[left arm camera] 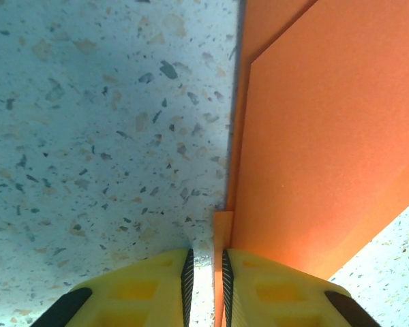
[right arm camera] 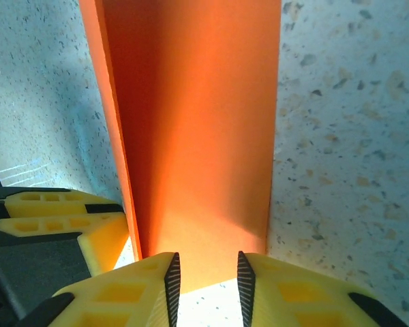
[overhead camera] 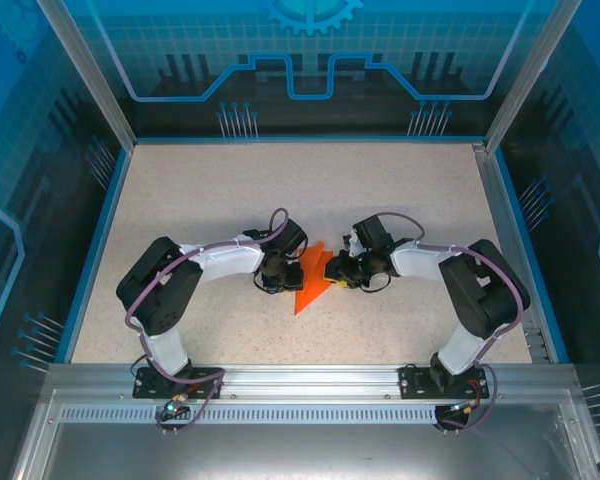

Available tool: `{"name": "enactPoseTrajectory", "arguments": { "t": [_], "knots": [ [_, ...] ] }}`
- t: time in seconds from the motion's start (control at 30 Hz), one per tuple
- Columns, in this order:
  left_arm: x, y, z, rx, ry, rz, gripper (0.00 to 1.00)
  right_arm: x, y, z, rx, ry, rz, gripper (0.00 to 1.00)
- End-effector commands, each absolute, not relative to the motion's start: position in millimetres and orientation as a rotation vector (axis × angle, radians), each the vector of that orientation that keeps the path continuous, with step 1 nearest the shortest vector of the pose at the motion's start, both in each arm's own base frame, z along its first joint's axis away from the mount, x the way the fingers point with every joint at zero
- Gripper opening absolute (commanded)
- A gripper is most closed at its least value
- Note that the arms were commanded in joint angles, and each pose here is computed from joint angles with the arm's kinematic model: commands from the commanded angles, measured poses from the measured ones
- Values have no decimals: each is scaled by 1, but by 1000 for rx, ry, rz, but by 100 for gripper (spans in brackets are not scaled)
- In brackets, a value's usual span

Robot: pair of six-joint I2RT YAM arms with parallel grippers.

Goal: Fold a paper plane with a square sheet of paper (pick it up from the middle)

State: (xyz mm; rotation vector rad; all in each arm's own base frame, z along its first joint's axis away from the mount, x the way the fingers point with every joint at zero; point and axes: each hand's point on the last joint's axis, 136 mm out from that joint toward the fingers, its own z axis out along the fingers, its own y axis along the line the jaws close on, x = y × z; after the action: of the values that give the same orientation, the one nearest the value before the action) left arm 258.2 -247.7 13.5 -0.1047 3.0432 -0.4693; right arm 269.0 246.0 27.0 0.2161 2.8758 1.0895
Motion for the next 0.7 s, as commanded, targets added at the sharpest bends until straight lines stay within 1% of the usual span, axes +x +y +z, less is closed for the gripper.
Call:
{"name": "enactPoseTrajectory", "arguments": {
  "t": [0.0, 0.33, 0.67],
  "knots": [
    [254, -253, 8, -57, 3060, -459, 22, 265, 245, 25, 200, 2898, 1061, 33],
    [253, -253, 7, -57, 3063, -459, 21, 265, 247, 9, 220, 2924, 1068, 34],
    [253, -253, 7, -53, 3063, -456, 21, 271, 260, 21, 192, 2873, 1178, 34]
  ]
}}
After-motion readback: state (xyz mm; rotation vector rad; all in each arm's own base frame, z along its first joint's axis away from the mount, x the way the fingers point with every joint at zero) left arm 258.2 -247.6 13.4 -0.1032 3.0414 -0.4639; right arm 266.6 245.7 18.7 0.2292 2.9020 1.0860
